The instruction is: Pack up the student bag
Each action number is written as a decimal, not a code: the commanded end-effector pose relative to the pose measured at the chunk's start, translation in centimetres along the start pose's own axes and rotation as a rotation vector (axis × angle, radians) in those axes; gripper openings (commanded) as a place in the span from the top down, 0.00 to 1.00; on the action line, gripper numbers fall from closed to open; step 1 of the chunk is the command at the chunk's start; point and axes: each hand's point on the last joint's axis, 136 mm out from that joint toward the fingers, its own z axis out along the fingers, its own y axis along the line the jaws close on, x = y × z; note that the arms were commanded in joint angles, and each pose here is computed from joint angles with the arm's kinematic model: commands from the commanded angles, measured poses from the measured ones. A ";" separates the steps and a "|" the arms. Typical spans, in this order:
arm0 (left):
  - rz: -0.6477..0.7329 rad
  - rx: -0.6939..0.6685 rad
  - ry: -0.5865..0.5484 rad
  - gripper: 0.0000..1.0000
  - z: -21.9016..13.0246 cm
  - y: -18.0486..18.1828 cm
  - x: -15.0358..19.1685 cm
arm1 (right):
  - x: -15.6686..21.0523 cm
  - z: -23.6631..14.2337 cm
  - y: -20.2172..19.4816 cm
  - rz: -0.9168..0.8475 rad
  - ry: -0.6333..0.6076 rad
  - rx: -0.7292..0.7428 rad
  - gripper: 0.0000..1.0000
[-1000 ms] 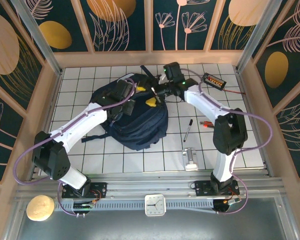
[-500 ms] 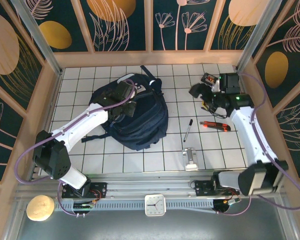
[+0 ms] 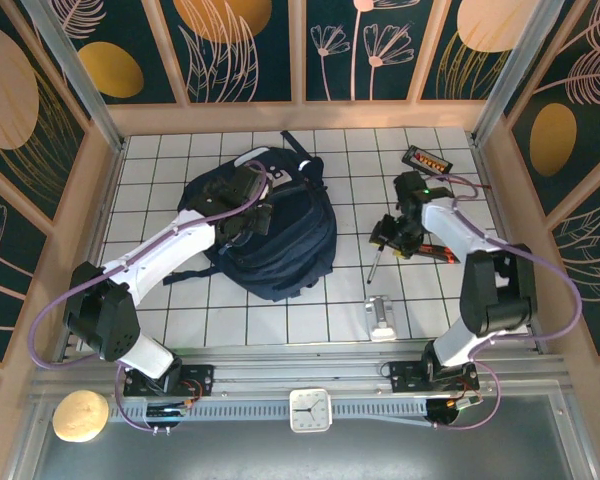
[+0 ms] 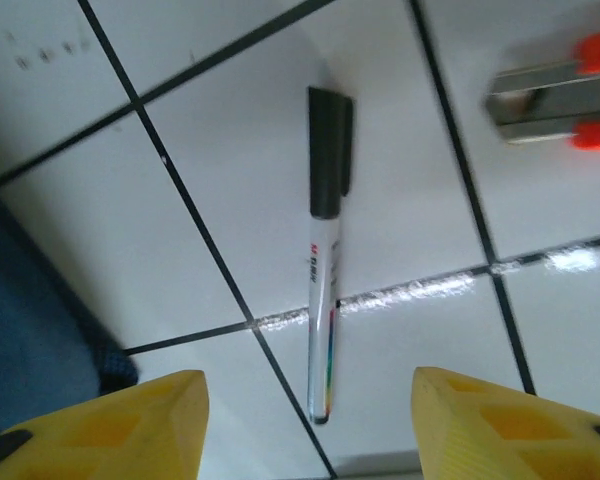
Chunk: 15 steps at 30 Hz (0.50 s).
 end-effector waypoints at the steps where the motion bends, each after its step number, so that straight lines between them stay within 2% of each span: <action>1: -0.057 0.044 -0.079 1.00 -1.1 -0.8 -3.0 | -0.7 1.5 0.6 -0.030 -0.022 0.057 0.48; 15: -0.090 0.093 -0.077 1.00 -1.9 -1.6 -3.4 | -1.6 6.3 -0.3 -0.010 0.007 0.125 0.67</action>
